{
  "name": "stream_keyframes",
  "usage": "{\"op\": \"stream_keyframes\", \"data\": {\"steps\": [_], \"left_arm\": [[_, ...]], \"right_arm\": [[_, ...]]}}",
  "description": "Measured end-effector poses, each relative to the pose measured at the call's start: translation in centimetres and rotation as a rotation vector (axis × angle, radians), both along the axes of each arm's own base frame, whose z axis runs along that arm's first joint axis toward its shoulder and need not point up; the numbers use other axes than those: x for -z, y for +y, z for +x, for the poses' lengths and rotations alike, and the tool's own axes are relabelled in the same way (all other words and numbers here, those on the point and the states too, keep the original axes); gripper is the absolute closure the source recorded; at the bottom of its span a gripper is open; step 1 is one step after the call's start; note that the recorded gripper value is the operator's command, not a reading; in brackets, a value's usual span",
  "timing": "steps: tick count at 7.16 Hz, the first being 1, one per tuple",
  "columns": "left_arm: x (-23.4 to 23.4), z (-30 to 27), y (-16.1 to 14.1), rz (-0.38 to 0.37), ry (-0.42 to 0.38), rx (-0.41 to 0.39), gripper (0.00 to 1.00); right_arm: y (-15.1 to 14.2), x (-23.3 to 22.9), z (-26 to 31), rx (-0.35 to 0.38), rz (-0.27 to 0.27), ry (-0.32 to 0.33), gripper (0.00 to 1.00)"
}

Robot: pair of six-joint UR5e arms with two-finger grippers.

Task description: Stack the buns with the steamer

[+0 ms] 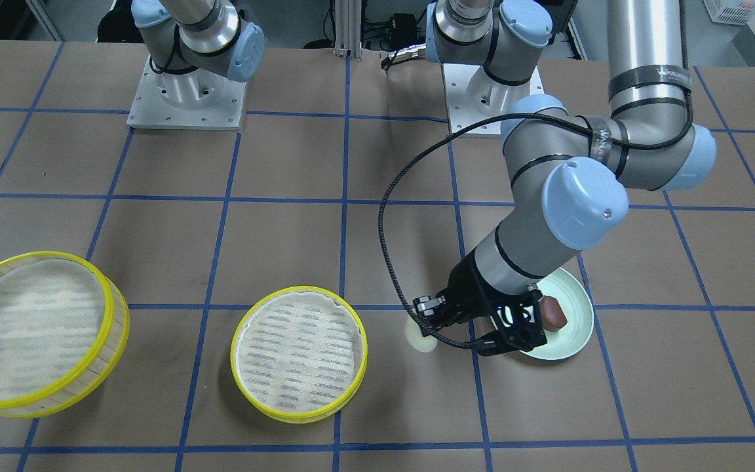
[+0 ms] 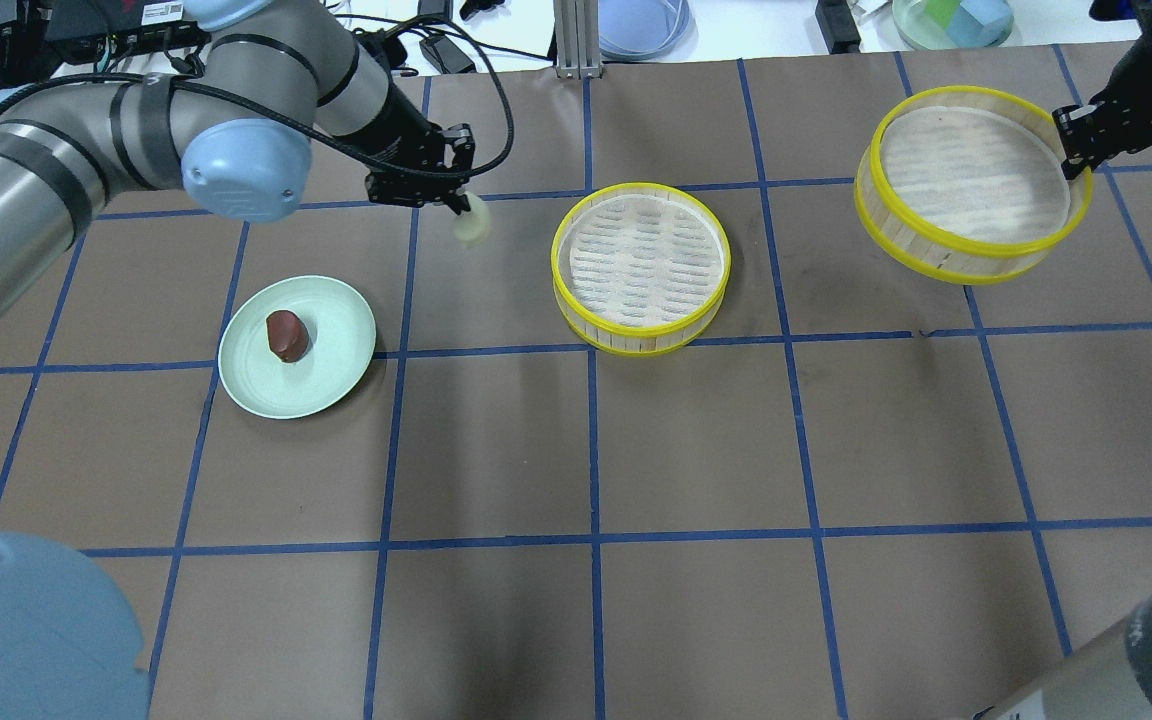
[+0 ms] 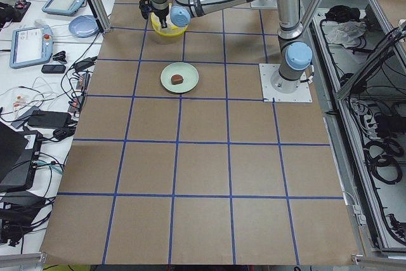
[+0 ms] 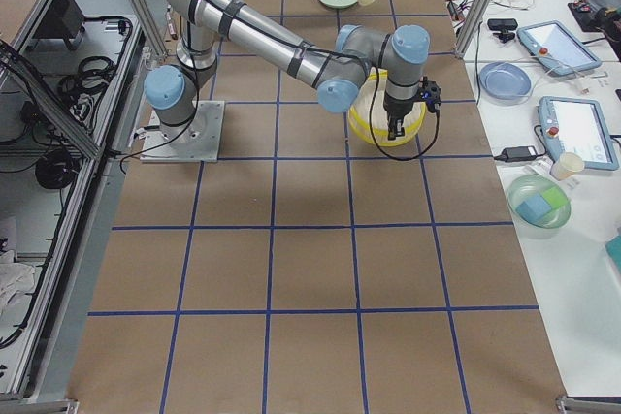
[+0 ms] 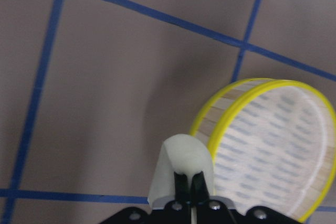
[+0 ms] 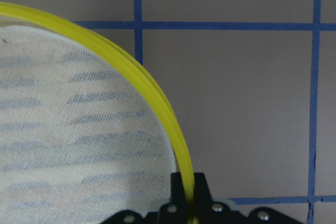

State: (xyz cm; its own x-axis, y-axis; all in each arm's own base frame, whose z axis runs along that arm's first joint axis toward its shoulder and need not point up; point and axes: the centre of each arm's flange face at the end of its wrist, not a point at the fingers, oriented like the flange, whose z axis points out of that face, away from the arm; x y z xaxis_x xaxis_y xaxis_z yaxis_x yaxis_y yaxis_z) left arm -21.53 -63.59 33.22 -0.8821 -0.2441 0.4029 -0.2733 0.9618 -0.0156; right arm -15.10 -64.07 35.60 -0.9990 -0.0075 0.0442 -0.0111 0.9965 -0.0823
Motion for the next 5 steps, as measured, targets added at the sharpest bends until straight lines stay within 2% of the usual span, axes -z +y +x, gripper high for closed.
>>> {"op": "stream_keyframes", "data": {"steps": [1, 3, 4, 5], "left_arm": [[0.8, -2.9, -0.3, -0.03, 0.077, -0.006, 1.0], [4.7, -5.0, -1.1, -0.025, 0.126, -0.011, 0.99], [6.6, -5.2, -1.3, -0.001, 0.126, -0.013, 0.5], [8.0, -5.3, -1.1, 0.021, 0.122, -0.017, 0.26]], "right_arm": [[0.0, 0.0, 0.0, 0.0, 0.0, 0.0, 1.0], [0.0, 0.0, 0.0, 0.0, 0.001, 0.0, 1.0], [0.0, 0.0, 0.0, 0.0, 0.001, 0.0, 1.0], [0.0, 0.0, 0.0, 0.0, 0.001, 0.0, 1.0]]}}
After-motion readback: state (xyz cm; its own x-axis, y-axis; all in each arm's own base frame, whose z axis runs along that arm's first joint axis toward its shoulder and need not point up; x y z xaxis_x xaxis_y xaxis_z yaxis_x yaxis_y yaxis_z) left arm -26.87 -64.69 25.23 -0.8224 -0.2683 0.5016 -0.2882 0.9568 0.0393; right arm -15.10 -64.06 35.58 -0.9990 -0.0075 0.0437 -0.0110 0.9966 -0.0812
